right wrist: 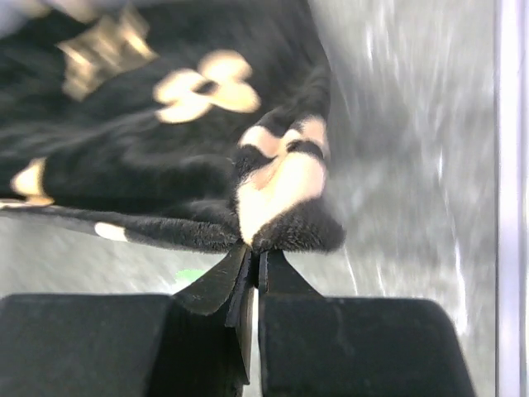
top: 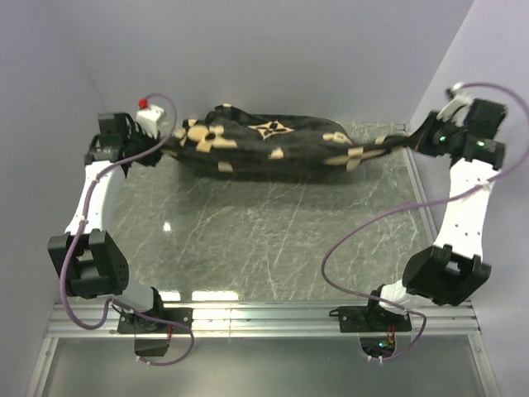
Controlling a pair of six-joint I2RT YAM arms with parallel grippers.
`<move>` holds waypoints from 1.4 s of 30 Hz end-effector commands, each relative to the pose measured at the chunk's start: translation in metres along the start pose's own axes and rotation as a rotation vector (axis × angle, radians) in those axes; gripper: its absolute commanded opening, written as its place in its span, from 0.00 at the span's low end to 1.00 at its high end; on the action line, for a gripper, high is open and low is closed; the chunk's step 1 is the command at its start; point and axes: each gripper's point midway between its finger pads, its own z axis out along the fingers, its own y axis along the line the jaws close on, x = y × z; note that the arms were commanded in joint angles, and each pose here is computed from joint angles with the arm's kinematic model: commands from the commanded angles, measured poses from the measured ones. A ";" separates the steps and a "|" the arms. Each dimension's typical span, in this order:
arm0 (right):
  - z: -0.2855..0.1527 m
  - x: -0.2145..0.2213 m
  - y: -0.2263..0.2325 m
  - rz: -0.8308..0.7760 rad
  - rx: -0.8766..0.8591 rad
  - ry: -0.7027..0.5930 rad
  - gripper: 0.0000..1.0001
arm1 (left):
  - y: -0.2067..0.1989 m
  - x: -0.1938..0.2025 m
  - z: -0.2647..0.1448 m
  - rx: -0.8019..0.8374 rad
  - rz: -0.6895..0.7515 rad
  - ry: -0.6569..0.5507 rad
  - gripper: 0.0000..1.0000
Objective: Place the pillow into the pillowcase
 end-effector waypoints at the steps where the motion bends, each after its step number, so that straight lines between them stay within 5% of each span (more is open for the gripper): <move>1: -0.065 -0.069 0.023 0.050 -0.044 -0.255 0.00 | 0.015 -0.087 -0.067 -0.108 0.013 -0.215 0.00; 8: -0.211 -0.138 0.067 0.009 -0.058 -0.665 0.00 | 0.001 -0.184 -0.206 -0.284 0.082 -0.601 0.00; 15: -0.273 -0.161 0.095 -0.080 -0.003 -0.880 0.00 | -0.016 -0.217 -0.305 -0.441 0.189 -0.864 0.00; 22: -0.207 -0.162 0.053 -0.002 0.014 -0.777 0.00 | -0.010 -0.180 -0.216 -0.318 0.219 -0.687 0.00; 29: -0.036 -0.131 0.010 -0.037 0.197 -0.515 0.00 | 0.016 -0.134 -0.071 -0.215 0.108 -0.448 0.00; 31: 0.003 -0.133 0.010 -0.076 0.240 -0.469 0.00 | 0.033 -0.113 -0.006 -0.212 0.059 -0.320 0.16; 32: 0.035 -0.141 -0.005 -0.081 0.290 -0.427 0.01 | 0.042 -0.099 0.016 -0.225 0.024 -0.252 0.47; 34: 0.058 -0.137 -0.032 -0.044 0.436 -0.344 0.24 | 0.078 -0.089 0.057 -0.303 -0.077 -0.152 0.64; 35: 0.070 -0.155 -0.036 -0.032 0.450 -0.351 0.29 | 0.086 -0.087 0.063 -0.301 -0.111 -0.121 0.77; 36: 0.072 -0.151 -0.035 -0.036 0.451 -0.323 0.32 | 0.105 -0.101 0.051 -0.314 -0.187 -0.145 0.79; 37: 0.068 -0.153 -0.033 -0.052 0.452 -0.339 0.55 | 0.108 -0.097 0.060 -0.269 -0.235 -0.132 0.98; 39: 0.058 -0.143 -0.021 -0.118 0.427 -0.341 0.73 | 0.127 -0.104 0.040 -0.274 -0.304 -0.143 0.99; 42: 0.047 -0.123 -0.014 -0.177 0.392 -0.278 0.74 | 0.131 -0.098 0.023 -0.283 -0.304 -0.126 0.99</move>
